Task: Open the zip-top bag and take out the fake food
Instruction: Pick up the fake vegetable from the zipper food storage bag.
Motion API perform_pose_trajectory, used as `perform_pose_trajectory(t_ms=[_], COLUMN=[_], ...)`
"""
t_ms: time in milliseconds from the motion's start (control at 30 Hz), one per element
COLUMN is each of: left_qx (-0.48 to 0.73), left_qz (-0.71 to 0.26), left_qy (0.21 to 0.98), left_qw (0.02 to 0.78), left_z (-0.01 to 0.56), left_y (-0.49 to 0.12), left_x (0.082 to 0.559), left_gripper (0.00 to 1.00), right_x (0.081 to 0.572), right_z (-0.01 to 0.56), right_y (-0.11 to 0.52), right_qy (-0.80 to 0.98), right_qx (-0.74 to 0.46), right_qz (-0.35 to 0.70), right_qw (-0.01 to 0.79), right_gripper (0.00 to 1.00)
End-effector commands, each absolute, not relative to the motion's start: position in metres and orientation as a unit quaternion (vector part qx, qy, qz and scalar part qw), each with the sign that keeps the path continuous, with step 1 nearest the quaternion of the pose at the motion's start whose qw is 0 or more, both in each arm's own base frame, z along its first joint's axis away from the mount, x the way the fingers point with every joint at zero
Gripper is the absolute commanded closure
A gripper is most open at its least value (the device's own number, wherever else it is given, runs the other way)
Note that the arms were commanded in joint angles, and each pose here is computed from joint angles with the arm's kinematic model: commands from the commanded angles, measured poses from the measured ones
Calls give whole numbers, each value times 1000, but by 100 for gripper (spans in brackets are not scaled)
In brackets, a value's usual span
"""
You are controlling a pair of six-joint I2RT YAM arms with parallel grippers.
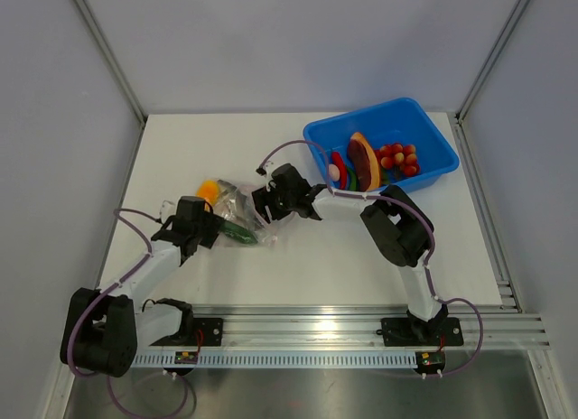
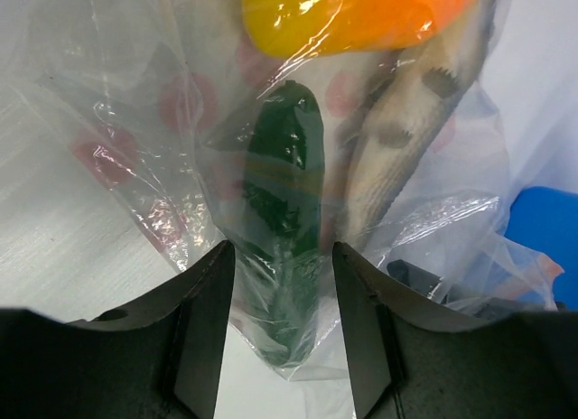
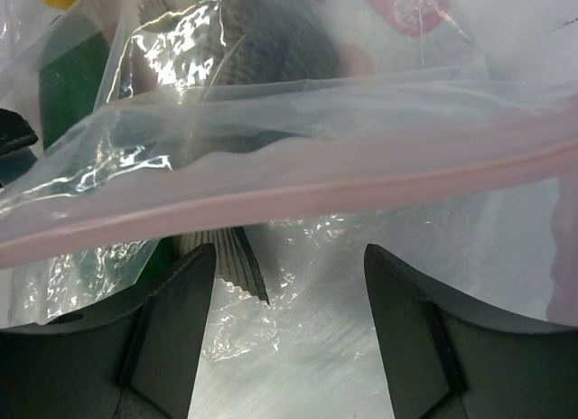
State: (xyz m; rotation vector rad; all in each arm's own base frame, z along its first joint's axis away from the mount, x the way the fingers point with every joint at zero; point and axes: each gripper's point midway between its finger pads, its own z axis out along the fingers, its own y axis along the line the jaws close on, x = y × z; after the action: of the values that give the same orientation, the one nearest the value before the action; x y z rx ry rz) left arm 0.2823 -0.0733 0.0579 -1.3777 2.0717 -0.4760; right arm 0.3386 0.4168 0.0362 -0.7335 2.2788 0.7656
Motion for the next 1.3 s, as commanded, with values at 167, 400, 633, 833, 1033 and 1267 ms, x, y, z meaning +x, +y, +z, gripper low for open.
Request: perform_pose_trajectory(t_ms=[167,400,633,833,1033,1267], left_qx=[-494,-508,-513,-519,-518,-504], left_qz=[-215,-208,-207,-191,-170,-150], left_qy=[780,771,772,772,778,794], left_qw=[319,323,312,314,312,306], left_z=[67,69,62,54,46,45], left_y=[-83,-78,-82,-82,-82,-83], left_x=[294,289,287,287,286,289], left_gripper=[85,100,100,100,100,100], right_x=[342,336,302,282,272,272], right_z=[77,80,90,97,85,73], right_y=[431,436,437,436,440,438], right_qy=[837,830,803,790,796,799], right_qx=[-291,-304,-362,-379,-398,-418], right_qz=[312,329,376,404,389,372], right_qw=[342,333,288,265,241,221], right_gripper=[27,27,28,28,28,28])
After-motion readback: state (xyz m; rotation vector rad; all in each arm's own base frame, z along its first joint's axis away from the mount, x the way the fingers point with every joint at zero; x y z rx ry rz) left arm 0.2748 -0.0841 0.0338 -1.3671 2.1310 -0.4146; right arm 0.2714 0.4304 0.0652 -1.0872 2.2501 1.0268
